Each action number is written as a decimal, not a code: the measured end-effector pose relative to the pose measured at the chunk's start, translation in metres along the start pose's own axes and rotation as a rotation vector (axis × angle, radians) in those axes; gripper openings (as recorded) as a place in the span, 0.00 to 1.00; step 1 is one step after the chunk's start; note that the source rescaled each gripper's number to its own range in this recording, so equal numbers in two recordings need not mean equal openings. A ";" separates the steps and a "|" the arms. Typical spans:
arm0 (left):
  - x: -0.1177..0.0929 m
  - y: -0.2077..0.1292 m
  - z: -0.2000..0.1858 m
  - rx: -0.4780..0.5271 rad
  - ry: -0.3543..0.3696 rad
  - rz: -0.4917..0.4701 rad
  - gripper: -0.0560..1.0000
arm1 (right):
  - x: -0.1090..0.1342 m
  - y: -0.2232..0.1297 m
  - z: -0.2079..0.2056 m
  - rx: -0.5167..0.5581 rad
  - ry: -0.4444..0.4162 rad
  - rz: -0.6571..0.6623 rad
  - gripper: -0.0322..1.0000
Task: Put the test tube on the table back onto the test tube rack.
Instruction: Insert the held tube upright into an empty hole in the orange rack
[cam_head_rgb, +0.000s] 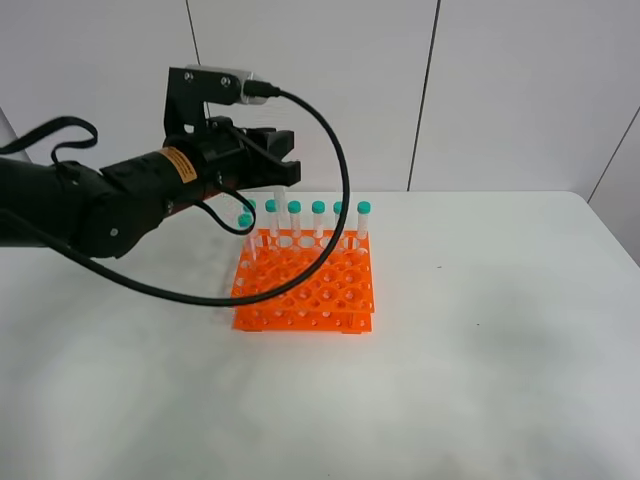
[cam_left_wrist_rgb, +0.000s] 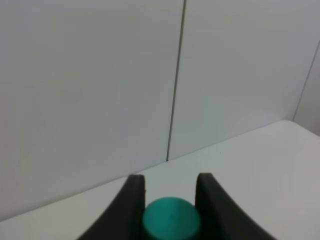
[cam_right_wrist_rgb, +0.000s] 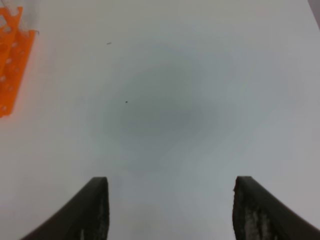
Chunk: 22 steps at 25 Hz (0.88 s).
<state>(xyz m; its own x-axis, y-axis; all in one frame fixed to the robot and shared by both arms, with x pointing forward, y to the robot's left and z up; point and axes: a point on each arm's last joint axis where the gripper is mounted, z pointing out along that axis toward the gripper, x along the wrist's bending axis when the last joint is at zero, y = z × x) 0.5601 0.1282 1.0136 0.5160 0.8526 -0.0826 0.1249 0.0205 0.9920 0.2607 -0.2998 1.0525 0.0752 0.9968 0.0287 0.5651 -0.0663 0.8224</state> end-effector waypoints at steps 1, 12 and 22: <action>0.002 -0.006 0.000 -0.009 0.003 -0.003 0.06 | 0.000 0.000 0.000 0.000 0.000 0.000 0.74; 0.014 -0.050 0.015 0.008 0.016 0.064 0.06 | 0.000 0.000 0.000 -0.001 0.000 0.000 0.74; 0.023 -0.066 0.021 -0.053 0.046 0.097 0.06 | 0.000 0.000 0.000 -0.001 0.000 0.000 0.74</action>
<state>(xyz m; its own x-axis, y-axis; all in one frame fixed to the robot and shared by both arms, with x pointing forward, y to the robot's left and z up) 0.5822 0.1357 0.9439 0.4841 0.8748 0.0176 0.0309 -0.0372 0.9988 0.2608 -0.2998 1.0526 0.0752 0.9968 0.0287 0.5644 -0.0663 0.8228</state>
